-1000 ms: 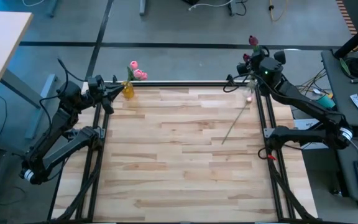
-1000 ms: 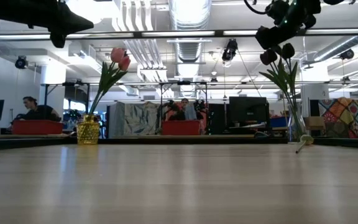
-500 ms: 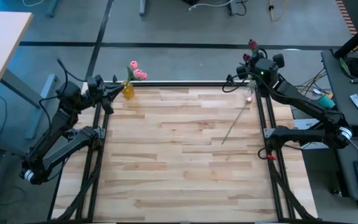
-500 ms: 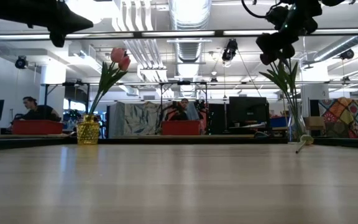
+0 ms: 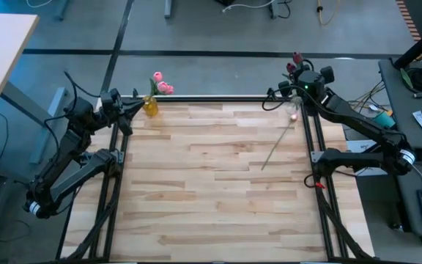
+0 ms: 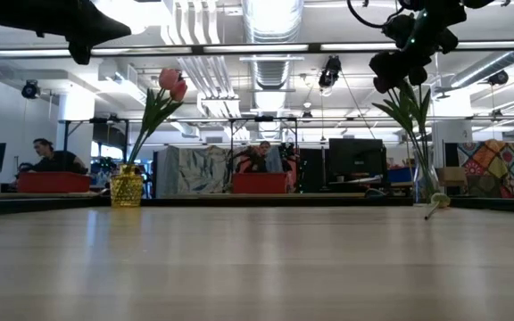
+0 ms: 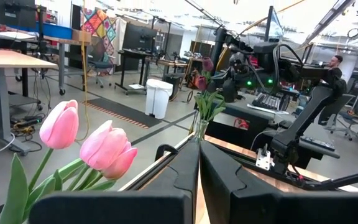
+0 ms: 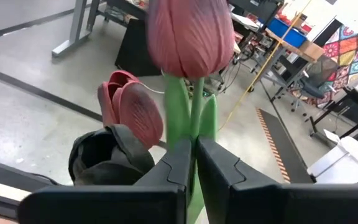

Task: Sort flowers into vase by color
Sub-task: Put the dark red tulip into the transparent vase, then put the pink tulip into the yellow vase

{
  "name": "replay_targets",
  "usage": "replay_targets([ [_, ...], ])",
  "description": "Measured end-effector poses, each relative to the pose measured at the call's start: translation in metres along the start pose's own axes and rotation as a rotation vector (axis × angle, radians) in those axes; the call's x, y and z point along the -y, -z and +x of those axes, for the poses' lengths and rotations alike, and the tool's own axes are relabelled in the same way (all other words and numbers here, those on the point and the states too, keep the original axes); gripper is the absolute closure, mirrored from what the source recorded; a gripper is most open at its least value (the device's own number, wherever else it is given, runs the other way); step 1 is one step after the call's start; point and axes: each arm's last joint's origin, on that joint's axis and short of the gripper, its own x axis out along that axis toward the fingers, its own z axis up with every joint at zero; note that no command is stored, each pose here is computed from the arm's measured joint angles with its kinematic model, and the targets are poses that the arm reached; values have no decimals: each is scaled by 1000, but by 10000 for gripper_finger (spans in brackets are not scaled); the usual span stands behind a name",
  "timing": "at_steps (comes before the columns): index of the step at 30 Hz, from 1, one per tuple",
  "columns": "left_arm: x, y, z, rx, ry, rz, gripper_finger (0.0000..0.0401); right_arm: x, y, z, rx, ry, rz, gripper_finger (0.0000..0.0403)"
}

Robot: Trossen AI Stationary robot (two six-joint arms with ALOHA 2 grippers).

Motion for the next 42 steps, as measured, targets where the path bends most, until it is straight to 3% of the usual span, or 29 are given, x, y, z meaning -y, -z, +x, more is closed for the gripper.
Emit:
replay_targets([
  [9,0,0,0,0,0,0,401,0,0,-1,2,-21,40,292],
  [15,0,0,0,0,0,0,401,5,-6,-5,-15,-54,90,259],
  [23,0,0,0,0,0,4,401,18,-20,-16,-75,-109,188,245],
  [36,-1,1,2,-8,0,3,401,41,-49,-33,-80,-164,236,243],
  [42,-5,8,19,-76,44,-12,401,51,-67,-44,-7,-313,170,258],
])
